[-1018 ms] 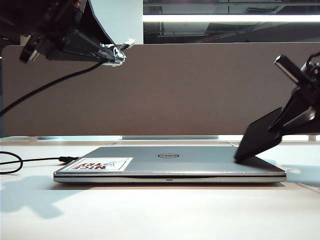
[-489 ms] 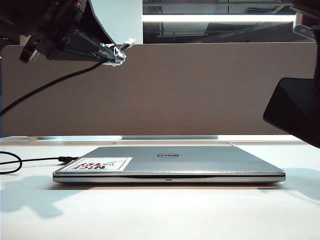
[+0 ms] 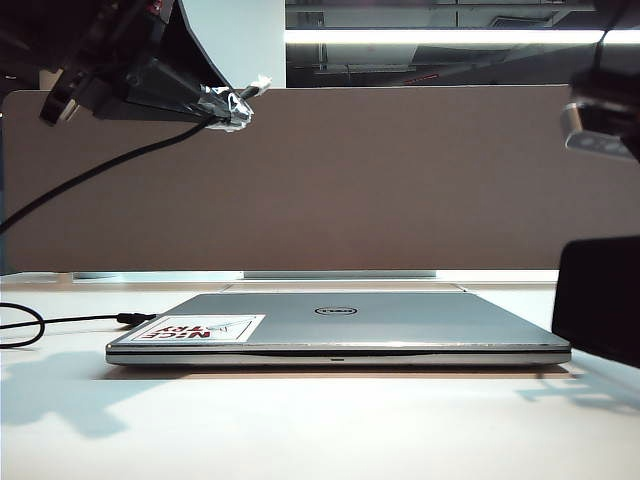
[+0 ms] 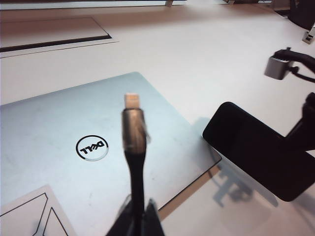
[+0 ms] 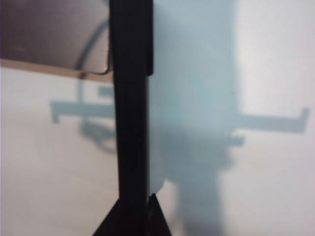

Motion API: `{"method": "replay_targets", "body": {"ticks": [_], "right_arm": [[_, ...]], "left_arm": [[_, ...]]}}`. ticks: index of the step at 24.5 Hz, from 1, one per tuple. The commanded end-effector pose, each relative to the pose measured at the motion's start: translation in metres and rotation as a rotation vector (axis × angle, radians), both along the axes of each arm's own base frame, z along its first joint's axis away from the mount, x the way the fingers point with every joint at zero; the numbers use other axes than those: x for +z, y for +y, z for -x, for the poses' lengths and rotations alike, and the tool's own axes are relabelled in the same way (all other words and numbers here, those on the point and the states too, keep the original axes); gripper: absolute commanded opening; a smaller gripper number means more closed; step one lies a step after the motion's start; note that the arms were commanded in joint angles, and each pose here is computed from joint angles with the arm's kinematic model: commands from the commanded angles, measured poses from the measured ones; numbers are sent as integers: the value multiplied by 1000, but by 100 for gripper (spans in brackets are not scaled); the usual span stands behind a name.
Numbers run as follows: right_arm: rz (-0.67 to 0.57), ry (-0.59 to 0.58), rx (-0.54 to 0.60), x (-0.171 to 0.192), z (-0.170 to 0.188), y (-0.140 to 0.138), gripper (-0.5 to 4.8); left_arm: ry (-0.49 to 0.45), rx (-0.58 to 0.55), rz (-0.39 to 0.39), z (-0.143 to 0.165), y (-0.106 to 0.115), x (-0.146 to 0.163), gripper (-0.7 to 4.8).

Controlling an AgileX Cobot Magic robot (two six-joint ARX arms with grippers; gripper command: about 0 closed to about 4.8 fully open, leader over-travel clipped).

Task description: Pick up the charging cable and the phone, plug the charging cable into the charging port on the phone, and finally place them back on the table.

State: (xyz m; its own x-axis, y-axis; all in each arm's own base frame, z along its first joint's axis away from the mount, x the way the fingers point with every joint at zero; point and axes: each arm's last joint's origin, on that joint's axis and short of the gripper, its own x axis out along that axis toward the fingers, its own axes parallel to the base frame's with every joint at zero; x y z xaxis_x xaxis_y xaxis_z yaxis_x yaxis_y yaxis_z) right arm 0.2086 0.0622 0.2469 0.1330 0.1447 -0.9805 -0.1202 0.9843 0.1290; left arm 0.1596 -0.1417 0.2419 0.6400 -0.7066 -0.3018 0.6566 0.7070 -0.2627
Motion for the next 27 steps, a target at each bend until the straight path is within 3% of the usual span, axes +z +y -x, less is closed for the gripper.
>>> {"method": "replay_targets", "body": {"ticks": [1, 6, 8, 9, 12, 19, 20, 21, 22, 27], "right_arm": [[-1, 16, 19, -10, -11, 4, -5], [13, 81, 51, -24, -19, 6, -5], [5, 105, 53, -29, -22, 7, 31], [7, 110, 53, -31, -23, 7, 79], [2, 92, 53, -32, -26, 8, 106], [-16, 20, 53, -38, -39, 12, 103], [-14, 24, 53, -40, -40, 12, 93], [-14, 27, 53, -42, -42, 12, 11], [-14, 24, 53, -42, -42, 12, -8], [1, -22, 49, -26, -44, 12, -6]], "left_arm": [[-14, -3, 15, 0, -1, 2, -7], [-14, -3, 15, 0, -1, 2, -7], [-14, -3, 15, 0, -1, 2, -7], [-14, -3, 15, 0, -1, 2, -7], [-13, -3, 15, 0, -1, 2, -7], [-14, -3, 15, 0, -1, 3, -7], [-12, -3, 14, 0, -1, 2, -7], [-12, -3, 14, 0, -1, 2, -7], [-13, -3, 15, 0, -1, 3, -7], [-13, -3, 15, 0, -1, 3, -7]]}}
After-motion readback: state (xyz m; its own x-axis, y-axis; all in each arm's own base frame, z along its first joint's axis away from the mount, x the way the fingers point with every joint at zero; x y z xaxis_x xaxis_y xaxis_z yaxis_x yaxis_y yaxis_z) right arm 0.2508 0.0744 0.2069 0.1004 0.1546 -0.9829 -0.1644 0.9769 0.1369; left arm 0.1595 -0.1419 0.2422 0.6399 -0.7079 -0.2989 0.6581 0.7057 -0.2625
